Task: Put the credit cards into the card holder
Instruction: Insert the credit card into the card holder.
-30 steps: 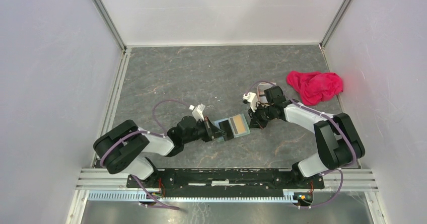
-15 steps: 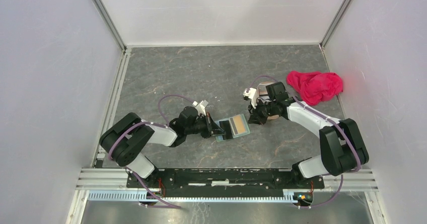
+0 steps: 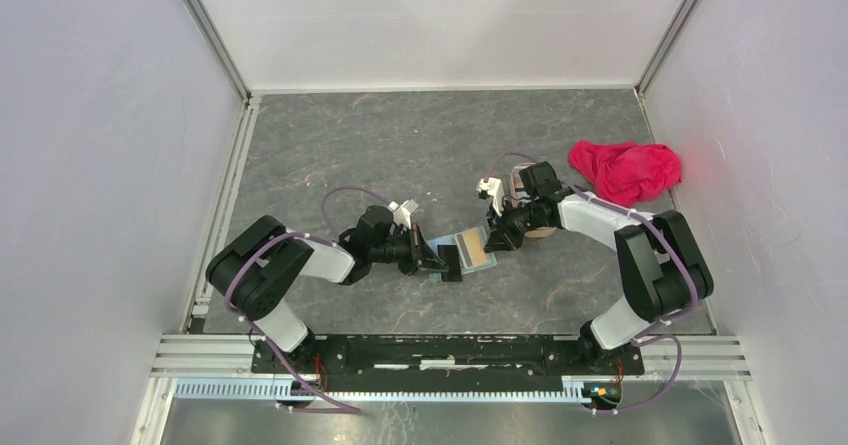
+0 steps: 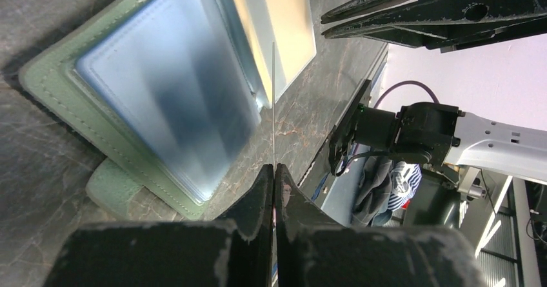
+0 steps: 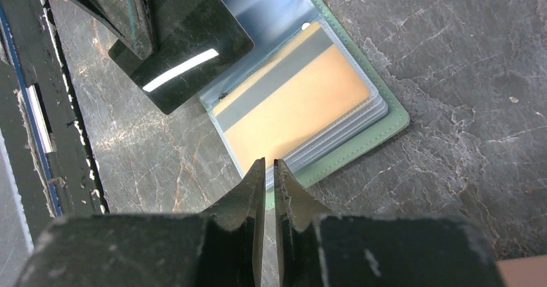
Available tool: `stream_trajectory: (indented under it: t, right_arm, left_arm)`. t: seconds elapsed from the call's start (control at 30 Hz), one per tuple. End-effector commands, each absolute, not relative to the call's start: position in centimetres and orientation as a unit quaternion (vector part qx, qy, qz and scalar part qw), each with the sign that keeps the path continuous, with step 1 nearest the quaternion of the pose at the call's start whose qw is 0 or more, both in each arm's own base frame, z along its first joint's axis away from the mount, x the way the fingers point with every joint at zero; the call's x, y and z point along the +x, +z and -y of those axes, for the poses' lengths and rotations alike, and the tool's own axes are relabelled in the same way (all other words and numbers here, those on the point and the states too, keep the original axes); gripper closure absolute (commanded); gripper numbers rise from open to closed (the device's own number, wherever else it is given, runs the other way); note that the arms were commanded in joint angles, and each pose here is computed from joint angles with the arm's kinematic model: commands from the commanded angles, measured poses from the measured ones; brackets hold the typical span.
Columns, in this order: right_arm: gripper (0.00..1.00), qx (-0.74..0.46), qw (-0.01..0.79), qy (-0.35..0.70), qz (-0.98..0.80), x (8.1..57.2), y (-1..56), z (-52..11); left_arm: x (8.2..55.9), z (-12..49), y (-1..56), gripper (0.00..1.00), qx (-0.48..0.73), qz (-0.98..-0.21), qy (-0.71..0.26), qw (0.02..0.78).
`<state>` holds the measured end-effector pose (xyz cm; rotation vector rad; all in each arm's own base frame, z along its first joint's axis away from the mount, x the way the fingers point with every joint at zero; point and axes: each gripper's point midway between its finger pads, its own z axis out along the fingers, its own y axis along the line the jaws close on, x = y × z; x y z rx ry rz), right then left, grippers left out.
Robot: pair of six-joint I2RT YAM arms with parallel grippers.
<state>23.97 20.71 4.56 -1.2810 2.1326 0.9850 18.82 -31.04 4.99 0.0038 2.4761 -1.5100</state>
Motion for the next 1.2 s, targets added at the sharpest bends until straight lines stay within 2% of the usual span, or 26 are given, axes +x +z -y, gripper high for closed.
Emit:
stream_trajectory:
  t: [0.0, 0.3, 0.53, 1.17]
  right_arm:
    - [0.86, -0.460, 0.237, 0.374, -0.770, 25.0, 5.4, -21.6]
    - [0.86, -0.444, 0.226, 0.370, -0.784, 25.3, 4.6, -21.5]
    - [0.86, -0.460, 0.249, 0.415, -0.744, 24.5, 7.4, -22.7]
    - [0.87, -0.417, 0.201, 0.352, -0.814, 25.7, 2.8, -21.0]
  left_arm:
    - [19.2, 31.6, 5.7, 0.98, 0.037, -0.832, -0.540, 0.122]
    - [19.3, 31.6, 5.2, 0.98, 0.032, -0.834, -0.540, 0.108]
    - [19.2, 31.7, 5.2, 0.98, 0.033, -0.831, -0.546, 0.102]
    - [19.4, 31.6, 4.5, 0.98, 0.022, -0.828, -0.554, 0.079]
